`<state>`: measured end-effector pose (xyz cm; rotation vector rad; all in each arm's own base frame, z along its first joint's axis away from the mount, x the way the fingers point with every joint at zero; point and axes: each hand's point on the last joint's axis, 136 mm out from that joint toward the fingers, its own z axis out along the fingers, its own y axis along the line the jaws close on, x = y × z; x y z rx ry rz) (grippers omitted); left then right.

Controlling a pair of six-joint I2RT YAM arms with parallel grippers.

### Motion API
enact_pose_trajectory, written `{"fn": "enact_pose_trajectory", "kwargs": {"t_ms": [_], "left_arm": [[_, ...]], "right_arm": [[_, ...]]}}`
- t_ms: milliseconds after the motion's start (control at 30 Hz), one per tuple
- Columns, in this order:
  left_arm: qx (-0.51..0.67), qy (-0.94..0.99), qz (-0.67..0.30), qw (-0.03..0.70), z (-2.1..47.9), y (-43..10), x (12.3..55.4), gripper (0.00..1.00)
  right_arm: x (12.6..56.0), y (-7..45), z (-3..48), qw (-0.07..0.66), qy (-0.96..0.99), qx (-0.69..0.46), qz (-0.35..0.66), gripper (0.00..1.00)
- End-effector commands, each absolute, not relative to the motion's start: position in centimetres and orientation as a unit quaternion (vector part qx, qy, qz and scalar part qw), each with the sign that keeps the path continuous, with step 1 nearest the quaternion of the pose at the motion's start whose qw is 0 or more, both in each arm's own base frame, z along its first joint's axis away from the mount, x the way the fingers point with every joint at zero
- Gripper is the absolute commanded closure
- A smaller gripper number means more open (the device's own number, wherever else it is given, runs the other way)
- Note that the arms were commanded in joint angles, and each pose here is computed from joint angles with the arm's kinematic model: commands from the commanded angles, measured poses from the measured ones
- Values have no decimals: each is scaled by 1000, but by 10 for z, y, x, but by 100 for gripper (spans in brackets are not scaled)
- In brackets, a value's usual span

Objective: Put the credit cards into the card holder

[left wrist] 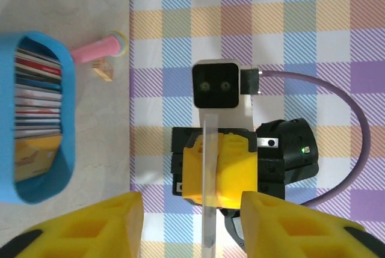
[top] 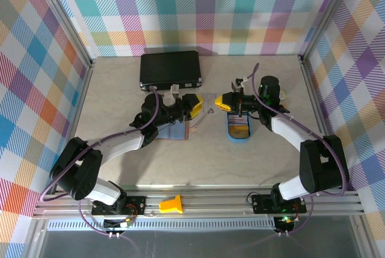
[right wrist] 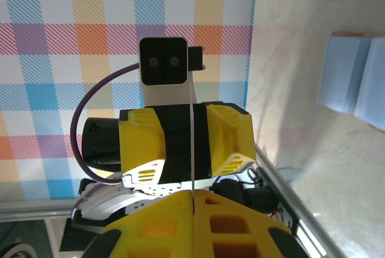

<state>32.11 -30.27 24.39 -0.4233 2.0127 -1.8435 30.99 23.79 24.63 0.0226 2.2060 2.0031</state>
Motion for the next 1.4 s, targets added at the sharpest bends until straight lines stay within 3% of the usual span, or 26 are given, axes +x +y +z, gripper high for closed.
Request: {"fn": "enact_pose_trajectory", "kwargs": {"t_ms": [0,133,300,400,633,800,1133,1367], "left_arm": [[-188,687,-665,226,257,-261,332,35],[-245,744,-576,233,205,-196,330,34],[-214,839,-424,266,174,-137,313,37],[-187,875,-360,266,162,-124,310,33],[-156,900,-349,208,119,-133,318,33],[-140,894,-372,206,102,-143,329,45],[-139,900,-359,207,79,-141,339,52],[-147,916,-309,207,65,-127,340,68]], "right_arm": [[312,234,245,138,744,-4,654,100],[309,242,223,171,771,2,613,100],[301,276,194,220,810,-5,543,100],[300,296,174,231,830,2,509,100],[304,340,137,215,853,1,476,100],[309,364,123,213,858,-7,467,100],[319,386,102,210,869,-11,449,100],[322,395,93,210,873,-20,439,100]]}}
